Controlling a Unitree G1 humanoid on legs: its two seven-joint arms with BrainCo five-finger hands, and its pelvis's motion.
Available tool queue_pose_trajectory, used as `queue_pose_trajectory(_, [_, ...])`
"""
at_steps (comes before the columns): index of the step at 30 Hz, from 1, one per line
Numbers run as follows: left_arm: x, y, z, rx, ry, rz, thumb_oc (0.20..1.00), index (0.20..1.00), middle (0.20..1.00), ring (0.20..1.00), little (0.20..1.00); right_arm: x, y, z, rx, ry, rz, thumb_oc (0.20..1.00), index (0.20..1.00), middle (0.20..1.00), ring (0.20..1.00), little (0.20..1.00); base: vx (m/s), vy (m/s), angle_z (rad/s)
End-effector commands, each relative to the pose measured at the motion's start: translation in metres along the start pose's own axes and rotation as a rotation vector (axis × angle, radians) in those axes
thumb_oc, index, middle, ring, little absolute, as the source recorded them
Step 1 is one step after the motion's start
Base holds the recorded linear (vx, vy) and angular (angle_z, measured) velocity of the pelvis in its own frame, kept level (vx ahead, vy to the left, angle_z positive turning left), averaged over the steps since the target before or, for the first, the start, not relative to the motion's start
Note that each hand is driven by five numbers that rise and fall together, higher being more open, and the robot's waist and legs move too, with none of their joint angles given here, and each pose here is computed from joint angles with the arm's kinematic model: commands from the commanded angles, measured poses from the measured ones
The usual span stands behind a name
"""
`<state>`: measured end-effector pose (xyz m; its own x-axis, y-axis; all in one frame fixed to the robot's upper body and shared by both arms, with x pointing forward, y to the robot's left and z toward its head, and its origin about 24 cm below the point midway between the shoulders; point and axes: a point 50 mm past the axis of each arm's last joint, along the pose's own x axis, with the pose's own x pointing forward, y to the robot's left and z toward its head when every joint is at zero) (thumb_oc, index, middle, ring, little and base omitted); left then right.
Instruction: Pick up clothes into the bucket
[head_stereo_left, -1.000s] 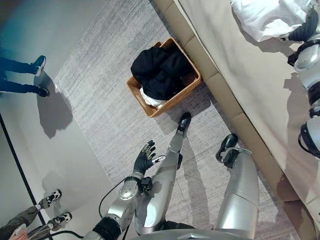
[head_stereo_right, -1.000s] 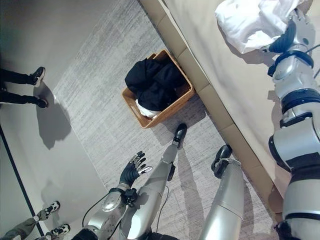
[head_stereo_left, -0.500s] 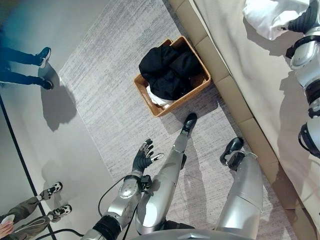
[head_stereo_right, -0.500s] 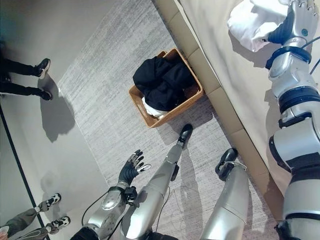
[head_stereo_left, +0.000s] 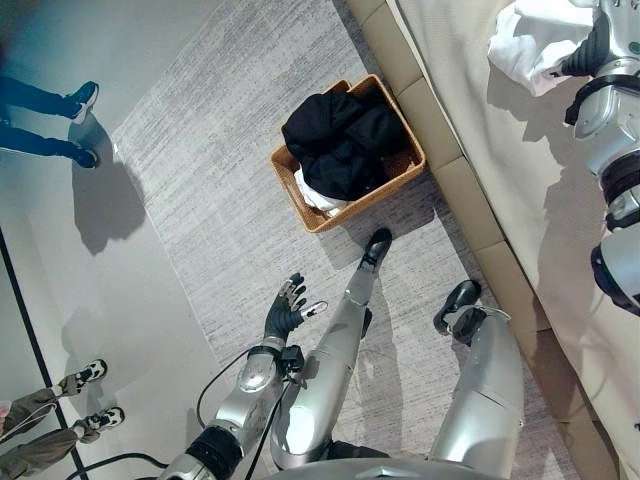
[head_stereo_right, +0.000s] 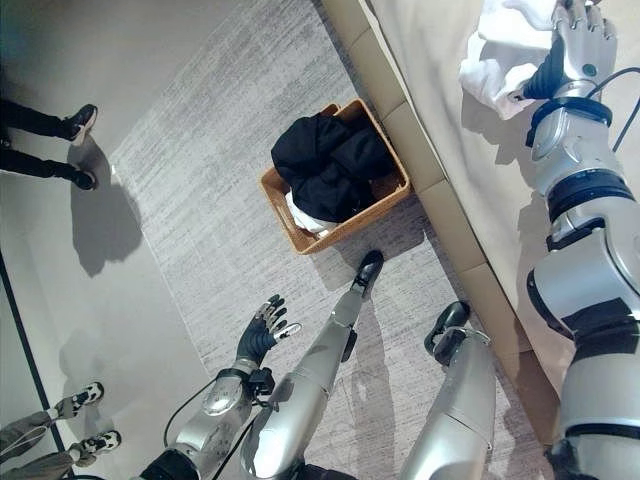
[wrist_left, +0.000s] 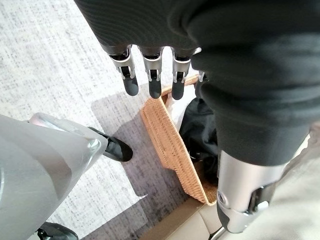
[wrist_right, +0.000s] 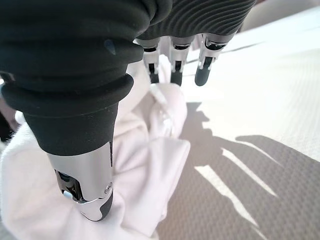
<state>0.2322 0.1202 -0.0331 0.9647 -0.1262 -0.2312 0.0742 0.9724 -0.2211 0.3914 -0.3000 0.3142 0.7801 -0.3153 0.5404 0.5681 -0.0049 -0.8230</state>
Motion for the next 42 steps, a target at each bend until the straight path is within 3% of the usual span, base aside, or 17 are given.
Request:
queue_pose_trajectory(1, [0.011, 0.017, 0.023, 0.036, -0.07, 0.015, 1.0, 1.0, 1.0, 1.0, 1.0, 0.015, -0.039, 0.001, 0.052, -0.018, -0.02, 1.0, 1.0, 1.0, 1.0, 1.0, 0.01, -0.025, 0.07])
queue_pose_trajectory(2, [0.01, 0.019, 0.022, 0.034, -0.065, 0.019, 1.0, 1.0, 1.0, 1.0, 1.0, 0.016, -0.038, 0.001, 0.064, -0.02, 0.005, 0.893, 0.893, 0.893, 0.893, 0.893, 0.01, -0.019, 0.07])
queue_pose_trajectory(4, [0.009, 0.02, 0.021, 0.035, -0.058, 0.012, 1.0, 1.0, 1.0, 1.0, 1.0, 0.014, -0.033, -0.001, 0.083, -0.015, 0.063, 0.2, 0.2, 0.2, 0.2, 0.2, 0.02, -0.018, 0.1])
queue_pose_trajectory(13, [0.009, 0.028, 0.025, 0.042, -0.069, 0.031, 1.0, 1.0, 1.0, 1.0, 1.0, 0.012, -0.027, 0.006, 0.094, -0.048, 0.076, 0.2, 0.2, 0.2, 0.2, 0.2, 0.01, 0.023, 0.03])
queue_pose_trajectory(21, [0.011, 0.034, 0.046, 0.035, -0.16, 0.041, 1.0, 1.0, 1.0, 1.0, 1.0, 0.019, -0.053, 0.003, 0.073, -0.057, -0.026, 0.2, 0.2, 0.2, 0.2, 0.2, 0.01, 0.06, -0.09])
queue_pose_trajectory(25, [0.011, 0.034, 0.069, 0.043, -0.252, 0.017, 1.0, 1.0, 1.0, 1.0, 1.0, 0.022, -0.071, 0.006, 0.188, -0.06, -0.107, 0.2, 0.2, 0.2, 0.2, 0.2, 0.03, 0.115, -0.29])
queue_pose_trajectory(31, [0.015, 0.039, 0.141, 0.141, -0.508, -0.04, 1.0, 1.0, 1.0, 1.0, 1.0, 0.024, -0.111, 0.036, 0.39, -0.193, -0.254, 0.2, 0.2, 0.2, 0.2, 0.2, 0.04, 0.153, -0.8])
queue_pose_trajectory(42, [0.018, 0.033, 0.204, 0.251, -0.697, -0.115, 1.0, 1.0, 1.0, 1.0, 1.0, 0.011, -0.093, 0.061, 0.42, -0.363, -0.111, 0.2, 0.2, 0.2, 0.2, 0.2, 0.16, 0.009, -0.55])
